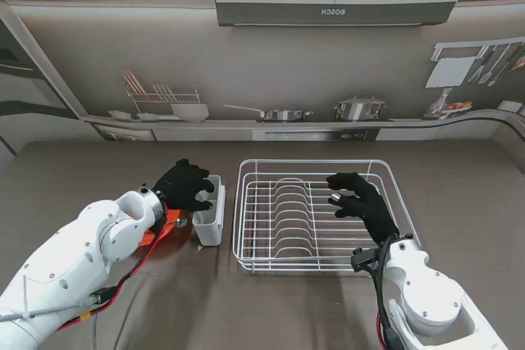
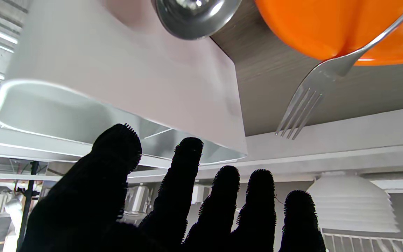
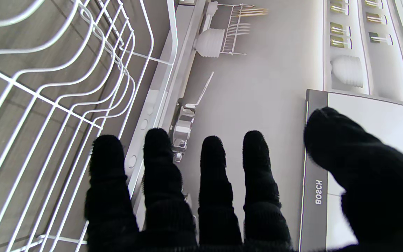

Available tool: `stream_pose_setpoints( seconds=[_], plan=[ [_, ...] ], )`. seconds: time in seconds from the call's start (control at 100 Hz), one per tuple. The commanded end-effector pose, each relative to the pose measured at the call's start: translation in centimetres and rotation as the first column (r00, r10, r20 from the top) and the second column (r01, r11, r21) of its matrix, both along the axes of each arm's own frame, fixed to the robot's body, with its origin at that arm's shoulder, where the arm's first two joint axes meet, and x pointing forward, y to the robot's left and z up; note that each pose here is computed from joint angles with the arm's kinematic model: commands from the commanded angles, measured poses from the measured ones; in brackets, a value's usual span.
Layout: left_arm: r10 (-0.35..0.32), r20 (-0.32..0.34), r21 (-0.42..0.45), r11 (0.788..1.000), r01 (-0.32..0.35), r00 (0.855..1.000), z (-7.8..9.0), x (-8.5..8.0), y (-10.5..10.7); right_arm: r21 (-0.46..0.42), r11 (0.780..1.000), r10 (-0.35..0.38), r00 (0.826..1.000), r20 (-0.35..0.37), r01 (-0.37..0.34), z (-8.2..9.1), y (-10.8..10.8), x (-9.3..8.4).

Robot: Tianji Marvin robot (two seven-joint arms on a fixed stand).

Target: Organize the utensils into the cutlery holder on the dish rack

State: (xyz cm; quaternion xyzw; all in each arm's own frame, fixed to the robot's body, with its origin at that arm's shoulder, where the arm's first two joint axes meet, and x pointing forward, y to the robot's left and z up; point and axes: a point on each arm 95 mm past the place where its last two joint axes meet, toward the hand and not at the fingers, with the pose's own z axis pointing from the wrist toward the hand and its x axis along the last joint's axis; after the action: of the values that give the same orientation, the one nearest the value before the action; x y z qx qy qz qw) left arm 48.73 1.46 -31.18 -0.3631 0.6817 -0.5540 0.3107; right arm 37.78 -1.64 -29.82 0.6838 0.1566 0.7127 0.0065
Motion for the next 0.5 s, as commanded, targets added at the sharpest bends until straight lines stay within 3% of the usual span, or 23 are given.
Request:
stream_pose_setpoints(
  seconds=[0.0,0.49],
  plan=[
    [-0.001,-0.020,0.019,1.000,0.002,1.000,-0.3,0.1,0.1,0.009,1.000,0.011,1.000,-0.009,-0.011,-0.1,0.3,-0.2],
    [-0.009,-0.049,0.028,1.000,0.010,0.999,-1.6,0.8,-0.1,0.018,1.000,0.010,1.000,-0.016,-0.009,-0.2,0.3,-0.2]
  ],
)
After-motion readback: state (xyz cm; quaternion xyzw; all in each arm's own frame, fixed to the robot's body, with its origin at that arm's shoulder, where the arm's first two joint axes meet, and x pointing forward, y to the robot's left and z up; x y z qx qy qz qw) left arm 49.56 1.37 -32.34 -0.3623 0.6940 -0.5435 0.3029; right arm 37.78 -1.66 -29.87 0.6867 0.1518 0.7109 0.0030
